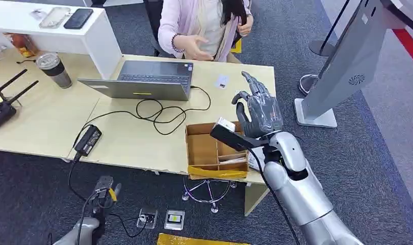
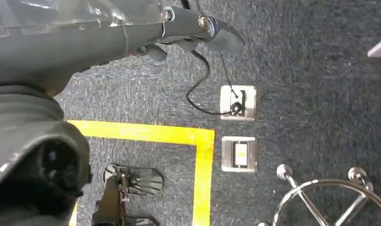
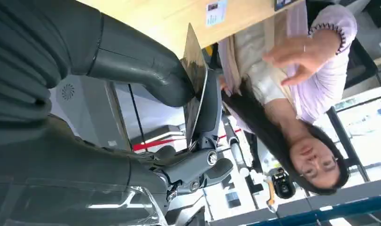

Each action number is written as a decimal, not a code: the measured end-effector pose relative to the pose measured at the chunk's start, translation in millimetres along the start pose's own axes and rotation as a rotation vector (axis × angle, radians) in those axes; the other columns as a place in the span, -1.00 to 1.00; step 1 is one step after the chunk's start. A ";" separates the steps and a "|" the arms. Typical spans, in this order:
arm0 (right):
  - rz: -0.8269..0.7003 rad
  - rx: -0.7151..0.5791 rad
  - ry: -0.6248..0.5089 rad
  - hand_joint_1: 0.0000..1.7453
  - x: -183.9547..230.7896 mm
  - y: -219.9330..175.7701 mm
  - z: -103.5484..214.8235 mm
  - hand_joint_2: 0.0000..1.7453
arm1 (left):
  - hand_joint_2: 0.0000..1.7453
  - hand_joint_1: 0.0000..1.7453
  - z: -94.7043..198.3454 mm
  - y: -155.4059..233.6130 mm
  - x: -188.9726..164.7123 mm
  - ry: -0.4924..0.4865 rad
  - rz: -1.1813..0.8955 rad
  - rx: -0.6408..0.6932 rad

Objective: Pass the card to the sensor for recognition and then transmit it.

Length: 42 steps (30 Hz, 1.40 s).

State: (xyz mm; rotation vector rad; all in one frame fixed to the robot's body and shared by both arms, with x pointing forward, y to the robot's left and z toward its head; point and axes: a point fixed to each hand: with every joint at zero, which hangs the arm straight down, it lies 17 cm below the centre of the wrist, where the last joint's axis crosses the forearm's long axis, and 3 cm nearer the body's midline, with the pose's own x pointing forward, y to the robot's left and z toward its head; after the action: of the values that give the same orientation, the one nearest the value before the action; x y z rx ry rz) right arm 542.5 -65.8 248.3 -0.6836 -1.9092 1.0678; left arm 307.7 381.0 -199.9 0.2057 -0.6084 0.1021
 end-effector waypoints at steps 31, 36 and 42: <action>0.063 0.049 0.030 -1.00 -11.2 16.9 -33.4 -1.00 | -1.00 -1.00 0.3 -30.4 24.0 -0.010 -0.014 -0.058; 0.056 0.030 0.036 -1.00 -17.1 8.9 -36.3 -1.00 | -1.00 -1.00 0.3 -30.0 23.6 -0.008 -0.008 -0.055; 0.155 -0.091 0.064 -1.00 -73.9 -34.6 -28.9 -1.00 | -1.00 -1.00 0.9 -29.8 19.0 -0.008 -0.002 -0.053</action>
State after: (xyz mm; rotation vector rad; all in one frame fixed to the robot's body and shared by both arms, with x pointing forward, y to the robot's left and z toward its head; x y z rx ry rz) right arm 602.9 -127.0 257.8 -0.9192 -1.8829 1.0458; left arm 327.3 352.5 -193.0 0.1552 -0.6183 0.0833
